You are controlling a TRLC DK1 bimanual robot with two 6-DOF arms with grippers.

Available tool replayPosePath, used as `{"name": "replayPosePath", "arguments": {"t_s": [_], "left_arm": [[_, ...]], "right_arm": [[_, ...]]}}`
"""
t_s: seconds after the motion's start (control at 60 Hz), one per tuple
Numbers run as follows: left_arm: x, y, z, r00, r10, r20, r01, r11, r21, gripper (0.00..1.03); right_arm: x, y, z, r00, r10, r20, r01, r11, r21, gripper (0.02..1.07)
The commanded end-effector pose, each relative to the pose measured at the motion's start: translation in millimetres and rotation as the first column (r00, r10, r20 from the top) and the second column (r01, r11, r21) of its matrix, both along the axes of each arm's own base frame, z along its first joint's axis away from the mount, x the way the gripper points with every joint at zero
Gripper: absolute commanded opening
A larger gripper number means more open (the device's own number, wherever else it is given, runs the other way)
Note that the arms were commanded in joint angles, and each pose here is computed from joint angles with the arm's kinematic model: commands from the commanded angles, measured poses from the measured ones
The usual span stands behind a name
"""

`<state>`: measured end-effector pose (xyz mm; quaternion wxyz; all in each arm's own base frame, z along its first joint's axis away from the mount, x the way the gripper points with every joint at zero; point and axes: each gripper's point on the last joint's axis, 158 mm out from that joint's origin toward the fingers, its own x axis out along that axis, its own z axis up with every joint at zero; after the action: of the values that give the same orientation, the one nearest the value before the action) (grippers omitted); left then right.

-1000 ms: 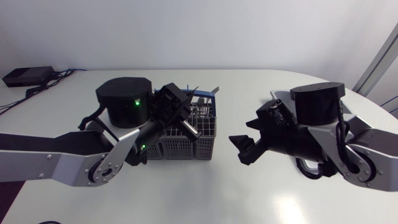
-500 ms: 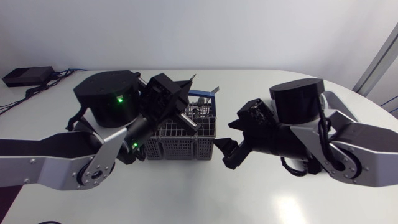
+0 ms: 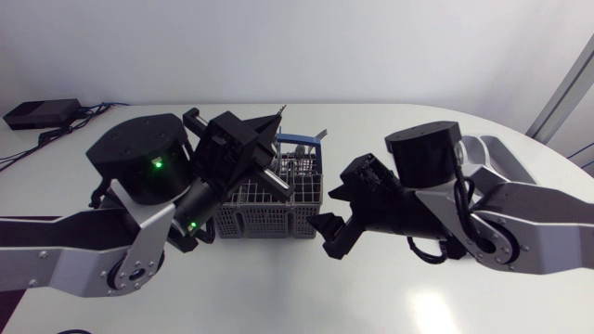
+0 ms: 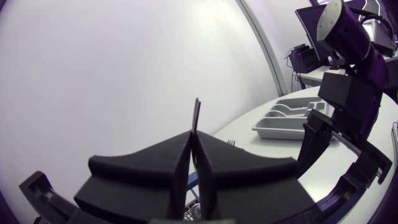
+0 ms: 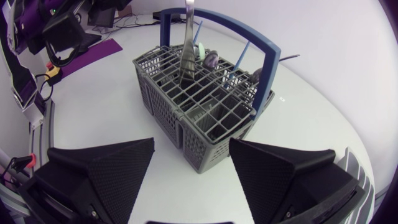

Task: Unload the cutlery basket into the drawer organizer.

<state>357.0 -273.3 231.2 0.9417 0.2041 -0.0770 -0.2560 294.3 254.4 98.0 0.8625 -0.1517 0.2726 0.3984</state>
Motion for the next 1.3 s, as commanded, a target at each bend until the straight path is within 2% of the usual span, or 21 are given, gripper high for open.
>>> {"name": "replayPosePath", "arguments": {"t_s": [0.0,0.45,0.6,0.767,0.867,1.067,1.283], "left_arm": [[-10,-2,18,0.998,-0.019,0.057,0.02,1.0,-0.016,0.08],[-20,2,56,0.991,-0.021,0.135,0.03,0.998,-0.063,0.08],[-24,7,86,0.987,-0.018,0.16,0.034,0.995,-0.097,0.09],[-20,-2,94,0.997,-0.076,0.022,0.078,0.99,-0.115,0.09],[-11,-2,95,0.992,-0.102,-0.077,0.089,0.983,-0.161,0.09],[0,-6,87,0.966,-0.148,-0.213,0.098,0.969,-0.226,0.09],[9,-11,72,0.92,-0.191,-0.343,0.103,0.961,-0.258,0.09]], "right_arm": [[5,11,11,1.0,0.017,0.016,-0.017,0.999,0.028,0.89],[10,20,13,0.999,0.033,0.016,-0.033,0.999,0.041,0.89],[7,18,39,0.998,0.039,0.059,-0.043,0.996,0.084,0.89],[-1,1,82,0.994,0.018,0.105,-0.035,0.987,0.158,0.89],[-9,-7,100,0.994,0.008,0.113,-0.03,0.98,0.199,0.89],[-17,-8,121,0.998,0.026,0.049,-0.039,0.956,0.291,0.89],[-4,1,144,0.999,0.041,-0.007,-0.036,0.931,0.364,0.89]]}}
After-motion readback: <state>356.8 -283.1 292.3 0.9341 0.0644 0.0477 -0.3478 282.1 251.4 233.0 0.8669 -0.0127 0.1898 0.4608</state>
